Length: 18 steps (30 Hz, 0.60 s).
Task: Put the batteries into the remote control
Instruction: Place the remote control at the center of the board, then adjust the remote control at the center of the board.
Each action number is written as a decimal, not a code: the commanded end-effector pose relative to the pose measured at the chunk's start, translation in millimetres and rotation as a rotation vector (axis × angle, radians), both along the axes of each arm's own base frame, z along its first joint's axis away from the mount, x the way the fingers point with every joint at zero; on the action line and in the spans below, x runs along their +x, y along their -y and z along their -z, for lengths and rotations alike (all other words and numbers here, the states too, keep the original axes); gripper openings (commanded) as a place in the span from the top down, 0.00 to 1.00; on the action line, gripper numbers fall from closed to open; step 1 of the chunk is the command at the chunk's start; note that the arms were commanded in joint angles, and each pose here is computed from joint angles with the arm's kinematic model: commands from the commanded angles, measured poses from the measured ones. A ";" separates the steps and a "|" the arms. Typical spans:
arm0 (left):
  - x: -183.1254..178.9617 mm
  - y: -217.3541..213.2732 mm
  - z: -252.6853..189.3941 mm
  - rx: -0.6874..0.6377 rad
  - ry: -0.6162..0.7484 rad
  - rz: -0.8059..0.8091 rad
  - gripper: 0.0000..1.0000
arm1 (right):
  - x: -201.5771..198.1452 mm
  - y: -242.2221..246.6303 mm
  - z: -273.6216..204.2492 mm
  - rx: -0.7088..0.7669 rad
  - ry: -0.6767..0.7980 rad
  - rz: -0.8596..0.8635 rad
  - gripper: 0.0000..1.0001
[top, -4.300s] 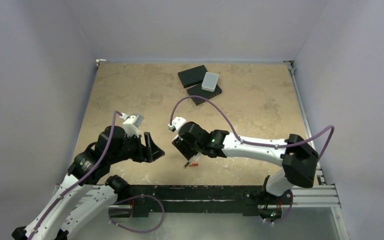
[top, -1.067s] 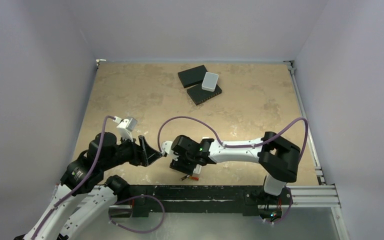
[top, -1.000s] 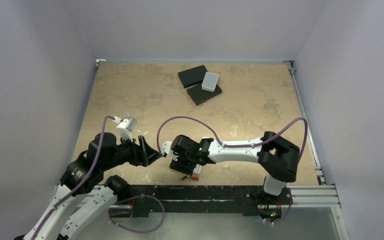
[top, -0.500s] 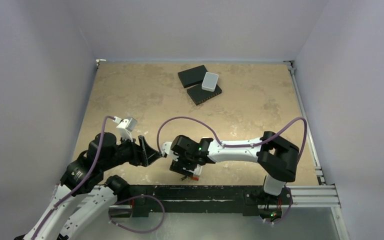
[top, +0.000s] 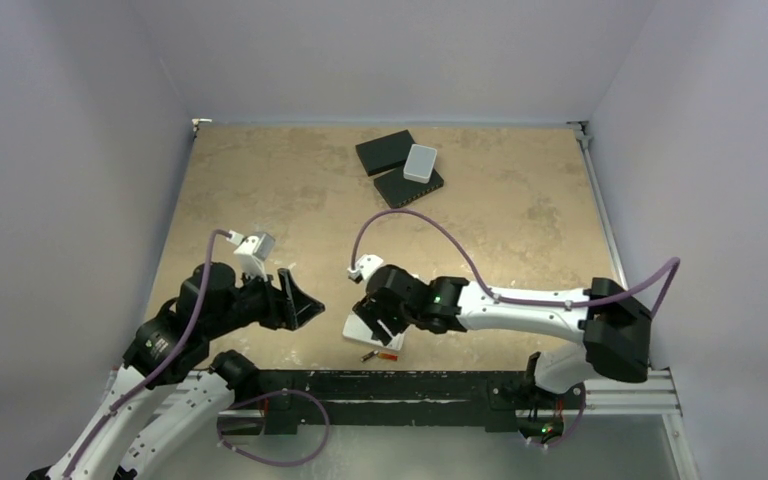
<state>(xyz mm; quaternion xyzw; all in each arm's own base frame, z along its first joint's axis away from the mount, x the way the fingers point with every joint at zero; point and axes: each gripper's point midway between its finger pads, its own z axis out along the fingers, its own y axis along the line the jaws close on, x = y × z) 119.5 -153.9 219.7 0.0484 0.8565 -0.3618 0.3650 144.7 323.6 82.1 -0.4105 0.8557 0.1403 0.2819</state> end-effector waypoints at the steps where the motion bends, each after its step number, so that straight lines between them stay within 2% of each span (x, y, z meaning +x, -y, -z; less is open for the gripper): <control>1: 9.5 8.0 1.4 -0.027 -0.005 -0.010 0.33 | -1.3 16.8 -13.8 0.129 -0.053 0.254 0.30; 4: 12.5 13.6 10.3 -0.041 -0.029 -0.008 0.34 | -5.0 25.9 -21.7 0.217 -0.076 0.339 0.34; 6: 14.0 18.0 18.7 -0.047 -0.052 -0.002 0.34 | -8.7 32.4 -21.0 0.255 -0.096 0.379 0.41; 12: 21.7 32.6 34.7 -0.078 -0.099 0.016 0.34 | -20.8 48.9 -1.0 0.275 -0.157 0.442 0.58; 18: 32.5 45.8 59.2 -0.085 -0.151 0.023 0.34 | -29.8 50.4 15.4 0.297 -0.210 0.456 0.87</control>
